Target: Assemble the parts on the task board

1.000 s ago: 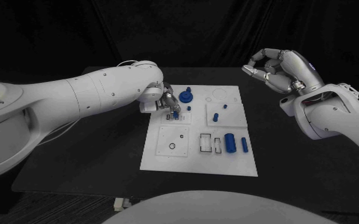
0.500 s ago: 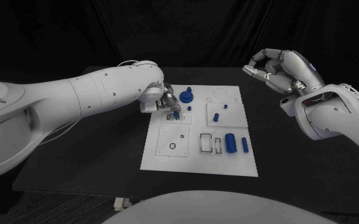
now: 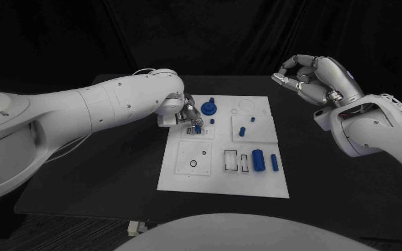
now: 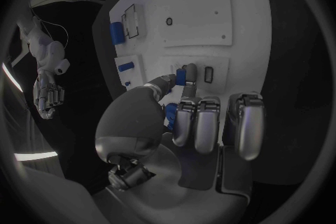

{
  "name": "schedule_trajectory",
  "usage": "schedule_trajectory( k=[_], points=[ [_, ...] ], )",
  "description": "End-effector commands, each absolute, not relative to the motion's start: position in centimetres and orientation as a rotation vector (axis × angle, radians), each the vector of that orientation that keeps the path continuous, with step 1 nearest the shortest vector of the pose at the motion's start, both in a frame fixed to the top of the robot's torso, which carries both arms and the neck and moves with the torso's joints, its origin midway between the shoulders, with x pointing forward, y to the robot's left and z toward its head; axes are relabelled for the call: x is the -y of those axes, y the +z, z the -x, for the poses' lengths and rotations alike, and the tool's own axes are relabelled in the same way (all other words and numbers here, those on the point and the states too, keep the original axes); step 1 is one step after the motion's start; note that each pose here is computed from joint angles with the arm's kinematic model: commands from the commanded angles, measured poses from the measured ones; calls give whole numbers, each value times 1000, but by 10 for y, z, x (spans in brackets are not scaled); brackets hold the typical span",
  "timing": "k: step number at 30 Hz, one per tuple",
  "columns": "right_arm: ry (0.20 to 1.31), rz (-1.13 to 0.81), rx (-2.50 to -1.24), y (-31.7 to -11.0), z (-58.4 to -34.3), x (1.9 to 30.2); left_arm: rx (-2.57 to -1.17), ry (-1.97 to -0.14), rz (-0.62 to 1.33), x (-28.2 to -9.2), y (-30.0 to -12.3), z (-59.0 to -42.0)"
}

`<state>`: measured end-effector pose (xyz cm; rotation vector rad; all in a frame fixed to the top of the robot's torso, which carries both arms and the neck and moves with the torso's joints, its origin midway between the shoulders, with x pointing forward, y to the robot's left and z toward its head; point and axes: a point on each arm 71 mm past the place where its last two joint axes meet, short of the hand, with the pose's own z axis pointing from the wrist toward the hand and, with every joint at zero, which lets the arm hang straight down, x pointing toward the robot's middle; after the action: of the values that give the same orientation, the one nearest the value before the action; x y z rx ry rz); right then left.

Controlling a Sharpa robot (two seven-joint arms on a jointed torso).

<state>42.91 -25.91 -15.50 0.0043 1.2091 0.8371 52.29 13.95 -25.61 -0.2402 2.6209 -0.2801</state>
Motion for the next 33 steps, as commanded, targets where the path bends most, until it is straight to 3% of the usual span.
schedule_trajectory(
  k=[1,33],
  points=[
    [828,-11,-1218,-156,-429,260,-2625,-309,239,-137,-257,-522],
    [828,-12,-1220,-156,-428,260,-2644,-304,242,-139,-265,-520]
  ],
)
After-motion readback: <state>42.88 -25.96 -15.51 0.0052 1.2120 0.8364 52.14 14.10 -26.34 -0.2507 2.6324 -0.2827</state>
